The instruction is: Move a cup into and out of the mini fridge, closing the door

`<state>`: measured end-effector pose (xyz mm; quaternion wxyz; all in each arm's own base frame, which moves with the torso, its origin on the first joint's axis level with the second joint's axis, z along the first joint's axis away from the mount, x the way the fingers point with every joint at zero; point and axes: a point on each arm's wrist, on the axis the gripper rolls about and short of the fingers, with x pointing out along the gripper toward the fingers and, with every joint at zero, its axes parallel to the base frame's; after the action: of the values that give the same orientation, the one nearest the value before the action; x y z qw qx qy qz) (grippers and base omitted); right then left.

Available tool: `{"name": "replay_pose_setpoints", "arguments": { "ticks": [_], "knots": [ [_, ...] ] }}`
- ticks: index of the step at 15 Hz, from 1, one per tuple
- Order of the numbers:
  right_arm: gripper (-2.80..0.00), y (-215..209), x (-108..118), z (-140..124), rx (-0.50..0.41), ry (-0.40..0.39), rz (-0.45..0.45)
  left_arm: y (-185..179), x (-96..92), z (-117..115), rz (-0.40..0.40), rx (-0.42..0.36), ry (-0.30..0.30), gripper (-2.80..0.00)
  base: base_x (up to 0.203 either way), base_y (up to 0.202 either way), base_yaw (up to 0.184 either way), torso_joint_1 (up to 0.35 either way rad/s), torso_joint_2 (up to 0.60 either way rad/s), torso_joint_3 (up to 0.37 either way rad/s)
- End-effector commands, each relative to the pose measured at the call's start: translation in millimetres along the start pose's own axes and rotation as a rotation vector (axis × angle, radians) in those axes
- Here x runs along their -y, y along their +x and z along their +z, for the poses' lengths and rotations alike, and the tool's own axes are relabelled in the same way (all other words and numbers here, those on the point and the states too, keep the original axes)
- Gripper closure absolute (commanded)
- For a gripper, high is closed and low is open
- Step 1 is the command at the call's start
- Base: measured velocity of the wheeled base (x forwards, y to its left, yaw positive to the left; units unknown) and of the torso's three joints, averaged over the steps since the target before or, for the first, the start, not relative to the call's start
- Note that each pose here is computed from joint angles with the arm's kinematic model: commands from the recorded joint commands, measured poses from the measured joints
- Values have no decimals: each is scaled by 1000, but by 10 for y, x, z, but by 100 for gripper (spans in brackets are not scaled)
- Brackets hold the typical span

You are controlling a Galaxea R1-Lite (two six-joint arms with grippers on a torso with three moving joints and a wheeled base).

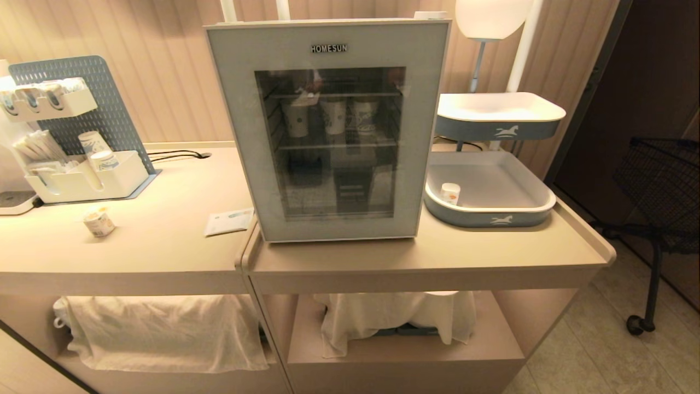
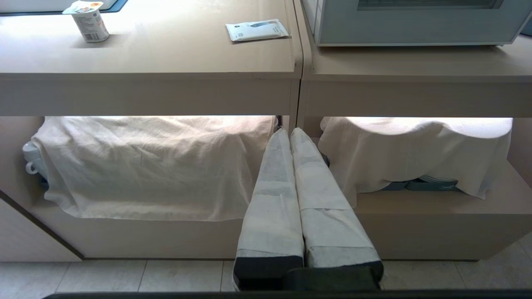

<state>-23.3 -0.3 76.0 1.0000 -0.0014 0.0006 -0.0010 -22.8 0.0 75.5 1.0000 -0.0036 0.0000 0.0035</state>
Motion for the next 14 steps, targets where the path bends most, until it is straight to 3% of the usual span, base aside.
{"name": "replay_pose_setpoints", "arguments": {
  "ticks": [1,14],
  "knots": [
    [0,1,0,0,-2,0,0,1,0,-4,1,-2,0,0,0,0,0,0,0,0],
    [0,1,0,0,-2,0,0,1,0,-4,1,-2,0,0,0,0,0,0,0,0]
  ]
}}
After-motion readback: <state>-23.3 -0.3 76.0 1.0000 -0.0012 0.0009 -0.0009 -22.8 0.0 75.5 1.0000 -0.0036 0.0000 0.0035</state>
